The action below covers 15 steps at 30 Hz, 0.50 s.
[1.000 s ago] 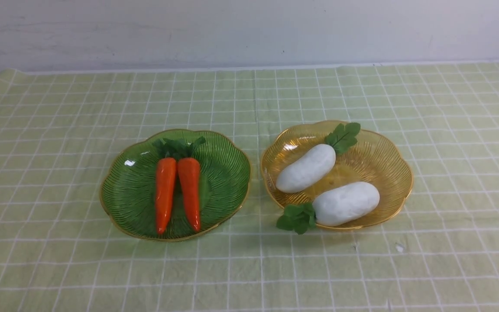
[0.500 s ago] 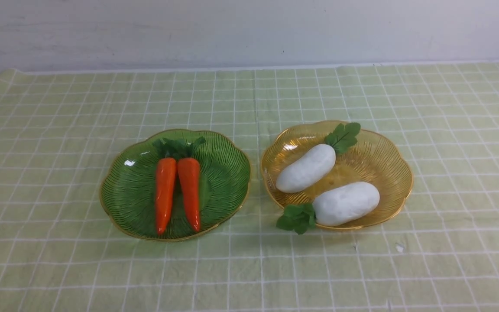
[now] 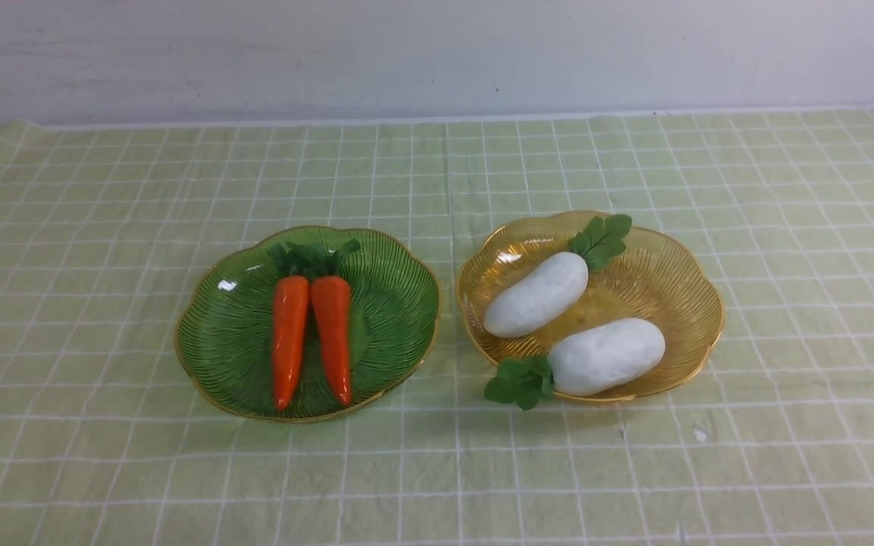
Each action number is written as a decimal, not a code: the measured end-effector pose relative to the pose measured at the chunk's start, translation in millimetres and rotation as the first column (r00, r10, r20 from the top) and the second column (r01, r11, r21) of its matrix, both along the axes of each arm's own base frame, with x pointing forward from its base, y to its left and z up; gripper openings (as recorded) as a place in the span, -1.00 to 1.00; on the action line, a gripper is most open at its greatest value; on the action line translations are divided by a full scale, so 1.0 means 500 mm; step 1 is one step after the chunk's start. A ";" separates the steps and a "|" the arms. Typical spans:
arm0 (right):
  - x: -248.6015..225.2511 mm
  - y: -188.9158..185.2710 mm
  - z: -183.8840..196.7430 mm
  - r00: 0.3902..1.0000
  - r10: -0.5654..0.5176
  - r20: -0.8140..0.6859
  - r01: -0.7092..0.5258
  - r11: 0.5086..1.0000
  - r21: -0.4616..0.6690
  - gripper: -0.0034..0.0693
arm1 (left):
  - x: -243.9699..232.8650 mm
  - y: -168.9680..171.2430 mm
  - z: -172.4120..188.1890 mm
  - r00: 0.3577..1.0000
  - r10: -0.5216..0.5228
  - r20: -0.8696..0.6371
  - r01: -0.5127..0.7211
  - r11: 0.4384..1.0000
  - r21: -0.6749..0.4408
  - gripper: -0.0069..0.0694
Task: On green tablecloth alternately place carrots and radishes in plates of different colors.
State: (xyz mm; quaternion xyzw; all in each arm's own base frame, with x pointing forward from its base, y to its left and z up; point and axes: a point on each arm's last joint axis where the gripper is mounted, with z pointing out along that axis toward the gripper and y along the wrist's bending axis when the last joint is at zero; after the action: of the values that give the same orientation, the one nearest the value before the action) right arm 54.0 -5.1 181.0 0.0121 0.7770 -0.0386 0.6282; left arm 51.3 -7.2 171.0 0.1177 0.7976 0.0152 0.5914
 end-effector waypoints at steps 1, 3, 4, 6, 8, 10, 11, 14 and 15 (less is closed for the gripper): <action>0.000 0.000 0.000 1.000 -0.002 0.001 0.002 1.000 0.011 -0.95 | 0.000 0.000 0.000 1.000 0.000 0.000 0.000 1.000 0.000 -0.84; 0.000 0.000 0.000 1.000 -0.004 0.001 0.004 1.000 0.020 -0.95 | 0.000 0.000 0.000 1.000 0.000 0.000 0.000 1.000 0.000 -0.84; 0.000 0.000 0.000 1.000 -0.004 0.002 0.004 1.000 0.020 -0.95 | 0.000 0.000 0.000 1.000 0.000 0.000 0.000 1.000 0.000 -0.84; 0.000 0.000 0.000 1.000 -0.004 0.002 0.004 1.000 0.020 -0.95 | 0.000 0.000 0.000 1.000 0.000 0.000 0.000 1.000 0.000 -0.84; 0.000 0.000 0.000 1.000 -0.004 0.002 0.004 1.000 0.020 -0.95 | 0.000 0.000 0.000 1.000 0.000 0.000 0.000 1.000 0.000 -0.84; 0.000 0.000 0.000 1.000 -0.004 0.002 0.004 1.000 0.020 -0.95 | 0.000 0.000 0.000 1.000 0.000 0.000 0.000 1.000 0.000 -0.84; 0.000 0.000 0.000 1.000 -0.004 0.002 0.004 1.000 0.020 -0.95 | 0.000 0.000 0.000 1.000 0.000 0.000 0.000 1.000 0.000 -0.84; 0.000 0.000 0.000 1.000 -0.004 0.002 0.004 1.000 0.020 -0.95 | 0.000 0.000 0.000 1.000 0.000 0.000 0.000 1.000 0.000 -0.84; 0.000 0.000 0.000 1.000 -0.004 0.002 0.004 1.000 0.020 -0.95 | 0.000 0.000 0.000 1.000 0.000 0.000 0.000 1.000 0.000 -0.84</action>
State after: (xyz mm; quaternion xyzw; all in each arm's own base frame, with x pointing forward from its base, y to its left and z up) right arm 54.0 -5.1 181.0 0.0202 0.7769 -0.0320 0.6285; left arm 51.3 -7.2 171.0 0.1177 0.7976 0.0152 0.5914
